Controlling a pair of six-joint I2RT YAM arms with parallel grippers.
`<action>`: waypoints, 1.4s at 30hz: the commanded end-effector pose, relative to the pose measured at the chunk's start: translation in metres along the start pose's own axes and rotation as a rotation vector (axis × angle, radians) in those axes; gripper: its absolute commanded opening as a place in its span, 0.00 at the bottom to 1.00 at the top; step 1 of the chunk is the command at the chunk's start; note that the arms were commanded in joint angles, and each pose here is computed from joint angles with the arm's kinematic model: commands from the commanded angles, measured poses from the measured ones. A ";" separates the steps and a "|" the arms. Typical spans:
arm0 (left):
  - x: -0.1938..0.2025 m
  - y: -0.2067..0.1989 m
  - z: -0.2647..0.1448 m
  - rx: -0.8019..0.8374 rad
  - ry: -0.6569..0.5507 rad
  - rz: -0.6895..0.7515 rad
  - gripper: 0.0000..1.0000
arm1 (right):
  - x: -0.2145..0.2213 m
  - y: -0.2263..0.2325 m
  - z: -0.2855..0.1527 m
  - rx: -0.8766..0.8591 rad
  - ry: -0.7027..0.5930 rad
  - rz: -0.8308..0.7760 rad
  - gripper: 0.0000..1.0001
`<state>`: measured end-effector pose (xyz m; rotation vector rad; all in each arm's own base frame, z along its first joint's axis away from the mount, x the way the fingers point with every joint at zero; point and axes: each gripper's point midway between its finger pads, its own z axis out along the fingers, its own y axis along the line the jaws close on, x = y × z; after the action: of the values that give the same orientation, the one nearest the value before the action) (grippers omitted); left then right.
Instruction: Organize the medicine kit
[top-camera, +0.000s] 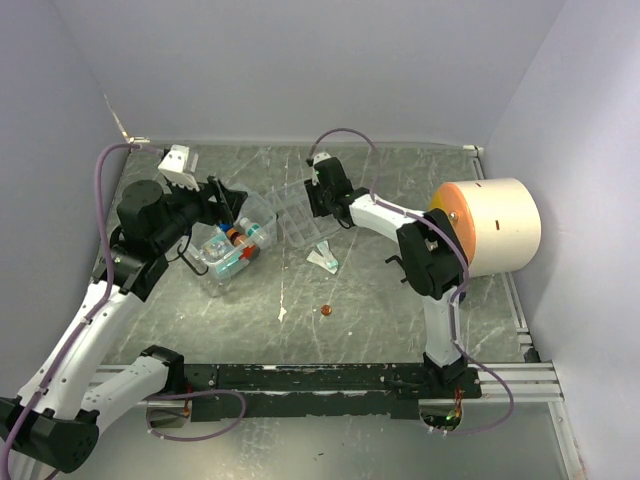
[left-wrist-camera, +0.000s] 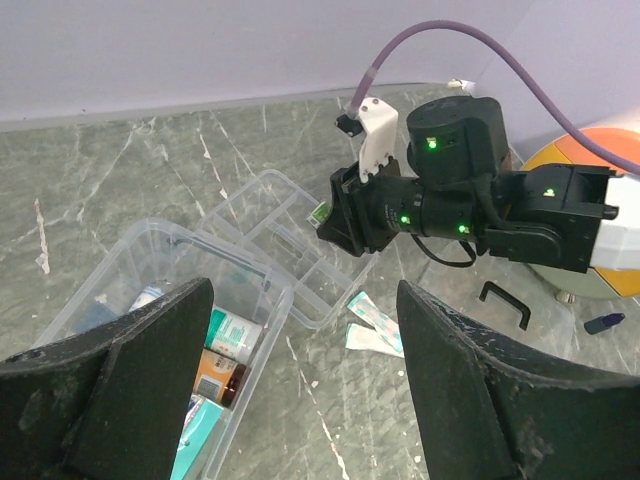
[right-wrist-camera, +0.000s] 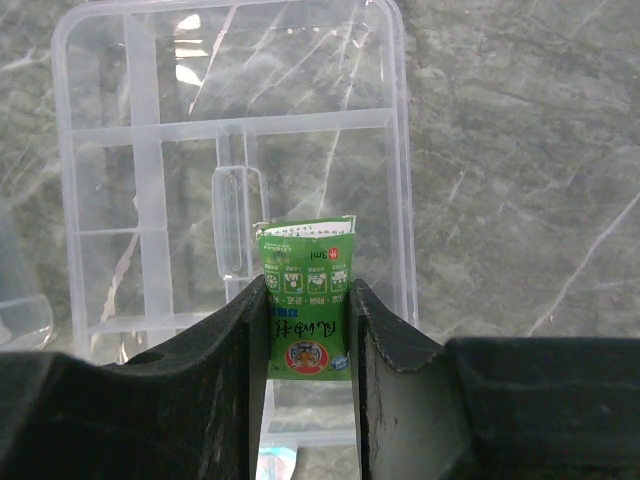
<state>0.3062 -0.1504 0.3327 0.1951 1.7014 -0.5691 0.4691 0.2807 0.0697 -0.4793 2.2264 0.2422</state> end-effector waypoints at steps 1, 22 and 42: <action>-0.005 -0.004 0.003 0.026 -0.021 0.014 0.85 | -0.003 -0.003 0.015 -0.007 -0.002 -0.032 0.33; 0.001 -0.002 0.008 0.023 -0.008 0.023 0.84 | 0.028 -0.015 -0.007 0.058 0.116 0.016 0.51; 0.004 -0.006 0.008 0.047 -0.002 0.006 0.84 | 0.098 -0.043 -0.078 0.161 0.233 0.007 0.51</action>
<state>0.3115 -0.1536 0.3209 0.2076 1.7260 -0.5680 0.3885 0.2114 0.0386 -0.4533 2.4386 0.0706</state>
